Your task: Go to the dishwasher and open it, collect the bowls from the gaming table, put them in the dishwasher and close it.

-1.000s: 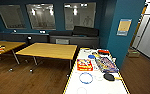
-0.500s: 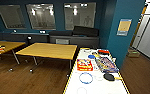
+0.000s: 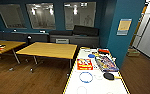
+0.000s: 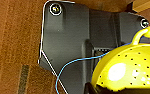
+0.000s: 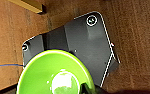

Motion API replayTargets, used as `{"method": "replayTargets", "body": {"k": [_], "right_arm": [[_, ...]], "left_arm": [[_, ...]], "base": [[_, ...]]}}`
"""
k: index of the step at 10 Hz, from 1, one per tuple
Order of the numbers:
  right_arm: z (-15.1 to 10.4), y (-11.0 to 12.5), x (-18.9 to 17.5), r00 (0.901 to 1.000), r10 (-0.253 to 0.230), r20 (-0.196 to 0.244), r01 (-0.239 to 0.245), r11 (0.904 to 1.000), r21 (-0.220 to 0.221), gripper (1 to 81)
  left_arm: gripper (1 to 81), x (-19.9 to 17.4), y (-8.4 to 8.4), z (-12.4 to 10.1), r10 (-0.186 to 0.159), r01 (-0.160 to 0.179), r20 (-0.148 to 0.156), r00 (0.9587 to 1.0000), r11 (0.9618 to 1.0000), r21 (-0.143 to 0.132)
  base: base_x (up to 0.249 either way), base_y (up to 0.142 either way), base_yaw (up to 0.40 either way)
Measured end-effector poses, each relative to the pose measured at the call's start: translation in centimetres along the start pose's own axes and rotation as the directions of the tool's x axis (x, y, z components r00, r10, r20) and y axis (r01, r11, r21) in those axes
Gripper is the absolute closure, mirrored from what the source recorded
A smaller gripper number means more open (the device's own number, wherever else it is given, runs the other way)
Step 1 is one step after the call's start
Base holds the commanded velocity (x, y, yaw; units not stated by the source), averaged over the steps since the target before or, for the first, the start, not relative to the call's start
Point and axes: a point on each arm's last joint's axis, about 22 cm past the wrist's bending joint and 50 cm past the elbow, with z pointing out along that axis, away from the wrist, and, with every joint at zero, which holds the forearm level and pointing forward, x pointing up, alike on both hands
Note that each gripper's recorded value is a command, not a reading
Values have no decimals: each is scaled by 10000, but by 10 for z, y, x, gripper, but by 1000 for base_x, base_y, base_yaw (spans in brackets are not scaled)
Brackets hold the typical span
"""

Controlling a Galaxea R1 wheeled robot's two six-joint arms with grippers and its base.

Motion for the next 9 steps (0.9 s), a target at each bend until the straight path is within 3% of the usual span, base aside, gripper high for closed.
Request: {"method": "replayTargets", "body": {"k": [3, 9], "right_arm": [[8, -7, -16, 9999, 39, 155, -40, 10000, 49, 811], [18, -7, -17, 10000, 3, 80, -3, 10000, -95, 811]], "left_arm": [[811, -13, 5, 2, 3, -2, 147, 9999, 10000, -64], [811, -11, 10, 3, 15, -14, 102, 9999, 9999, -118]], "base": [[-106, 0, 0], [-139, 0, 0]]}}
